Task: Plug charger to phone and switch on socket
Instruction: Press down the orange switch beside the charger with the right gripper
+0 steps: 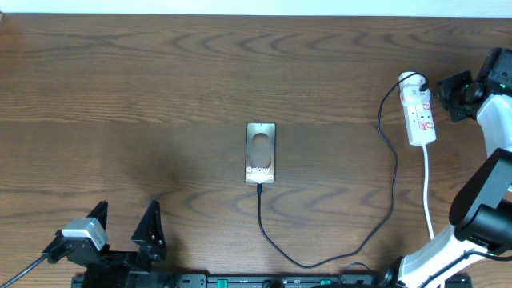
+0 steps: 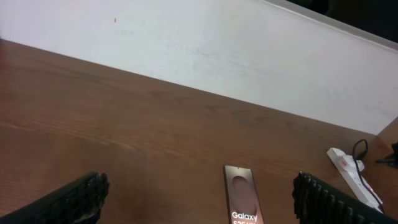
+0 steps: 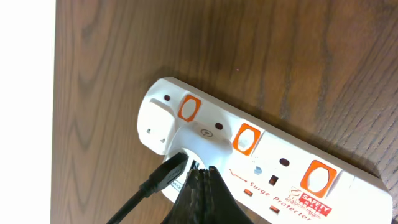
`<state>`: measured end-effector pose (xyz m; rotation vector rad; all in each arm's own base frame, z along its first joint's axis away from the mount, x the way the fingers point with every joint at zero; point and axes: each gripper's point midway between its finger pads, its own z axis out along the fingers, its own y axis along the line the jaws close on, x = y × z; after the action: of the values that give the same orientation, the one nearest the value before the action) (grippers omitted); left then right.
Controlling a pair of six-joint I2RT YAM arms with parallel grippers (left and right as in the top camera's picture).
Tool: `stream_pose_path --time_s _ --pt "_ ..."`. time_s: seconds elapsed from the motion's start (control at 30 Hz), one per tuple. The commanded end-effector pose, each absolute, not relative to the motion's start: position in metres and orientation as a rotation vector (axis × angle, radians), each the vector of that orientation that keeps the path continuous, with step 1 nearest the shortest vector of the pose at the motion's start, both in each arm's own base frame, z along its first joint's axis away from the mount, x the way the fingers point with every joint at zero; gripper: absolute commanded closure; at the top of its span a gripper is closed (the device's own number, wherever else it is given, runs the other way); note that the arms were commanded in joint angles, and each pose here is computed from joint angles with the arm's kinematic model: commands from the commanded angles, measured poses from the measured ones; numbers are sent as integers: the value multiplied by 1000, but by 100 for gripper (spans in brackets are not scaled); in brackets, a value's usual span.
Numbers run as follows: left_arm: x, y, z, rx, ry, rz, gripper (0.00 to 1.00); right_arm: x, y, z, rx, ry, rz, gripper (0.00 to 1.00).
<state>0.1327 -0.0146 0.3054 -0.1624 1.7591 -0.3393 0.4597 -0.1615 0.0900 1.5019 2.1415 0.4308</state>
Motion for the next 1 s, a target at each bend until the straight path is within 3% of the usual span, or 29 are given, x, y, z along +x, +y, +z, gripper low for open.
stream_pose_path --time_s 0.0,0.4,0.97 --pt "128 -11 312 -157 1737 -315 4 458 -159 70 1515 2188 400 99" --pt "128 -11 312 -157 1737 -315 4 462 -144 13 1587 2262 473 99" --pt "128 -11 312 -157 1737 -315 4 475 -120 19 1594 2241 666 99"
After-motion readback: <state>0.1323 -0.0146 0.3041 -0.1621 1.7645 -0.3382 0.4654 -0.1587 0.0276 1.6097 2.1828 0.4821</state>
